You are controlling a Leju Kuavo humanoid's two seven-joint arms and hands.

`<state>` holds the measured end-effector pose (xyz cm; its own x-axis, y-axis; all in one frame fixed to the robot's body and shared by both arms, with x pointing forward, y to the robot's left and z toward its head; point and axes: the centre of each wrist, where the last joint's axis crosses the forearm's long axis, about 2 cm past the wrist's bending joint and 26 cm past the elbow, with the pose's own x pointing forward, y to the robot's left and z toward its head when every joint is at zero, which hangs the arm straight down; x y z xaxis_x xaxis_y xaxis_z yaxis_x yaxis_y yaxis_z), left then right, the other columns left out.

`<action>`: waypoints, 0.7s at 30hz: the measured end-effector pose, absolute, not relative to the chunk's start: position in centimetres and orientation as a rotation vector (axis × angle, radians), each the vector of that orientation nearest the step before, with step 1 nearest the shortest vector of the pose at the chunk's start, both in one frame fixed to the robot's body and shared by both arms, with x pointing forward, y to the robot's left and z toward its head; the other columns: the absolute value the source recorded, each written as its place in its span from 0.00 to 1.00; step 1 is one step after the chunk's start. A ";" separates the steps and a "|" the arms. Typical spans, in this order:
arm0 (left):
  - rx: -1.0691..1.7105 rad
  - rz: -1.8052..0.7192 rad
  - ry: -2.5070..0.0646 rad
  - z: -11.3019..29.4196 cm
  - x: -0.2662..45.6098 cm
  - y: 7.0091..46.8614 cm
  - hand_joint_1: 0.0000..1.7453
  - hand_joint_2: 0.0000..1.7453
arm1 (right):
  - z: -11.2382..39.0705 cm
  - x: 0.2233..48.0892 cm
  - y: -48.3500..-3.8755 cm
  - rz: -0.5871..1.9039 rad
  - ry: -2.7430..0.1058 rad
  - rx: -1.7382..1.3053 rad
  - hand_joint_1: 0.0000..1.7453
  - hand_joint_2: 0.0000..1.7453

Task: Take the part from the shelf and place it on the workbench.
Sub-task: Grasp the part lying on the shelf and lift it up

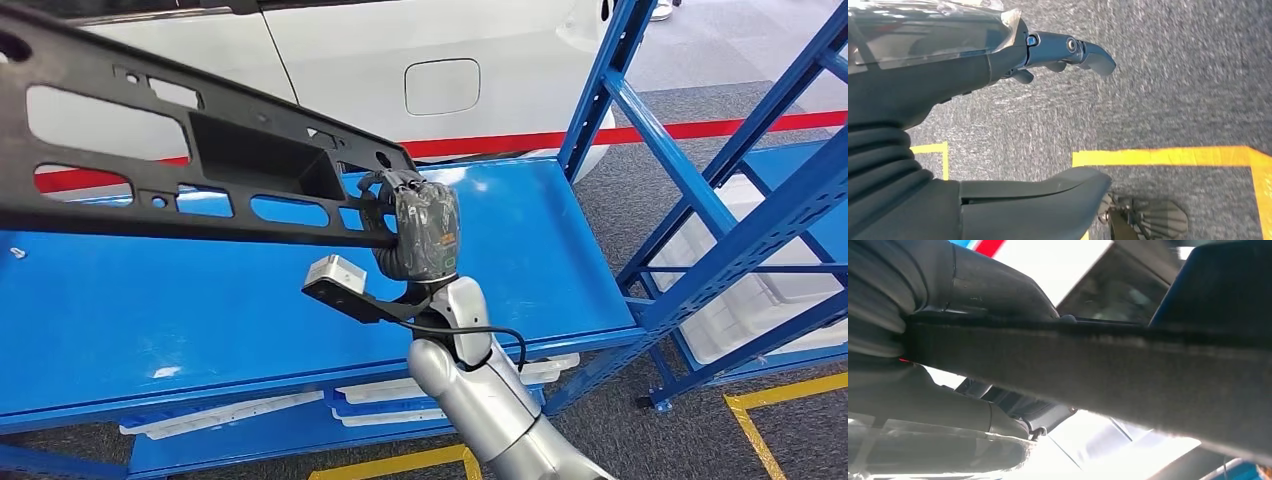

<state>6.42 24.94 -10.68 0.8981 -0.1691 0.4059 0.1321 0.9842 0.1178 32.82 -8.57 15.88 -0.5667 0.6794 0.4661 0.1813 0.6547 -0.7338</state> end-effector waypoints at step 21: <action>0.135 -0.114 -0.407 -10.8 6.1 26.2 0.00 1.00 | 20.9 30.9 -11.1 0.403 -2.153 0.602 1.00 1.00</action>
